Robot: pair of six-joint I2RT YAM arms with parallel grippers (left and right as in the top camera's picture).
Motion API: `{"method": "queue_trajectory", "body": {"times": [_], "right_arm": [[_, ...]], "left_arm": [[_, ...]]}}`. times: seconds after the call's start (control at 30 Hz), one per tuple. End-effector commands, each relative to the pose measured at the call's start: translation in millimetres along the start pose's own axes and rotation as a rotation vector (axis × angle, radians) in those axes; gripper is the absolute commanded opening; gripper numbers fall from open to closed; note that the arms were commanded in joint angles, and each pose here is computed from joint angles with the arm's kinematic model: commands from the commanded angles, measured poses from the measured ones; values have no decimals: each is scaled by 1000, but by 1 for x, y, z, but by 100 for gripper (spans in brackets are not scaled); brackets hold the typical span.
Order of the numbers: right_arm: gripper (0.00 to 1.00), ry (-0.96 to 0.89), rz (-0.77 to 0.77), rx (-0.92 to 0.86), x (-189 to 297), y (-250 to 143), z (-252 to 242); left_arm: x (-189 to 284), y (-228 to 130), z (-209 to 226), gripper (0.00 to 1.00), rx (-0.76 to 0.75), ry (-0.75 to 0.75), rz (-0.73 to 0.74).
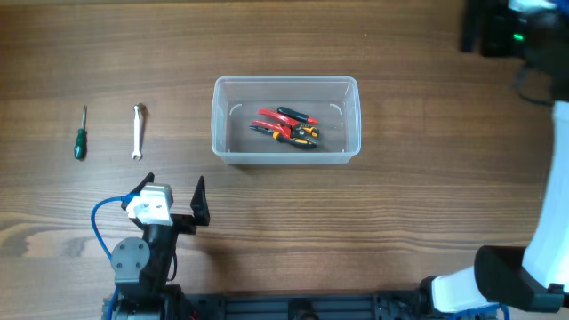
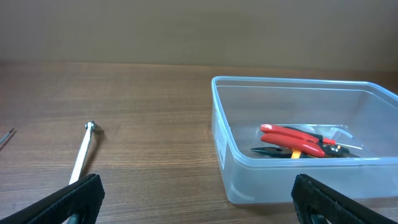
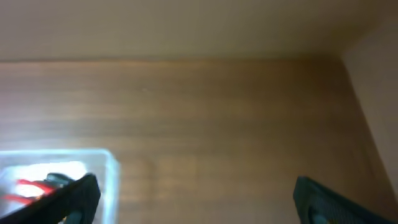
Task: Pack container
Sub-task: 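Withdraw the right gripper to the right side of the table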
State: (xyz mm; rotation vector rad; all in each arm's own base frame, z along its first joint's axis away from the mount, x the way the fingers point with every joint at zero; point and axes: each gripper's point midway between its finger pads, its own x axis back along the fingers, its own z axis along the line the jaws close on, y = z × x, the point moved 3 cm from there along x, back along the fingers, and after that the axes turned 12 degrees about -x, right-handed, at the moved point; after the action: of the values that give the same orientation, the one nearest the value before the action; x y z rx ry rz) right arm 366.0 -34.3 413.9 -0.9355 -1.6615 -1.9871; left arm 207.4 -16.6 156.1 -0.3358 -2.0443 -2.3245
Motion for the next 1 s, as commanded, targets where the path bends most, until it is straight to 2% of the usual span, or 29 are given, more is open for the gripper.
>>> {"method": "queue_trajectory", "body": {"times": [0.0,0.17,0.37,0.5,0.7,0.83,0.97], "right_arm": [[100,-105,60,-212,1,-13,-44],[100,-182,234,-314,-21,-51,-84],[100,-131,399,-406,-46,-93,-90],[100,-133,363,-411,-31,-105,-92],[100,-110,215,-393,15,-131,-85],[100,-104,198,-374,7,-159,-85],[100,-113,275,-382,-11,-182,-87]], "left_arm": [[-1,-2,-3,100,-18,-14,-3],[-1,-2,-3,100,-18,-14,-3],[-1,-2,-3,100,-18,-14,-3],[-1,-2,-3,100,-18,-14,-3],[-1,-2,-3,100,-18,-14,-3],[-1,-2,-3,100,-18,-14,-3],[-1,-2,2,100,-17,17,1]]}}
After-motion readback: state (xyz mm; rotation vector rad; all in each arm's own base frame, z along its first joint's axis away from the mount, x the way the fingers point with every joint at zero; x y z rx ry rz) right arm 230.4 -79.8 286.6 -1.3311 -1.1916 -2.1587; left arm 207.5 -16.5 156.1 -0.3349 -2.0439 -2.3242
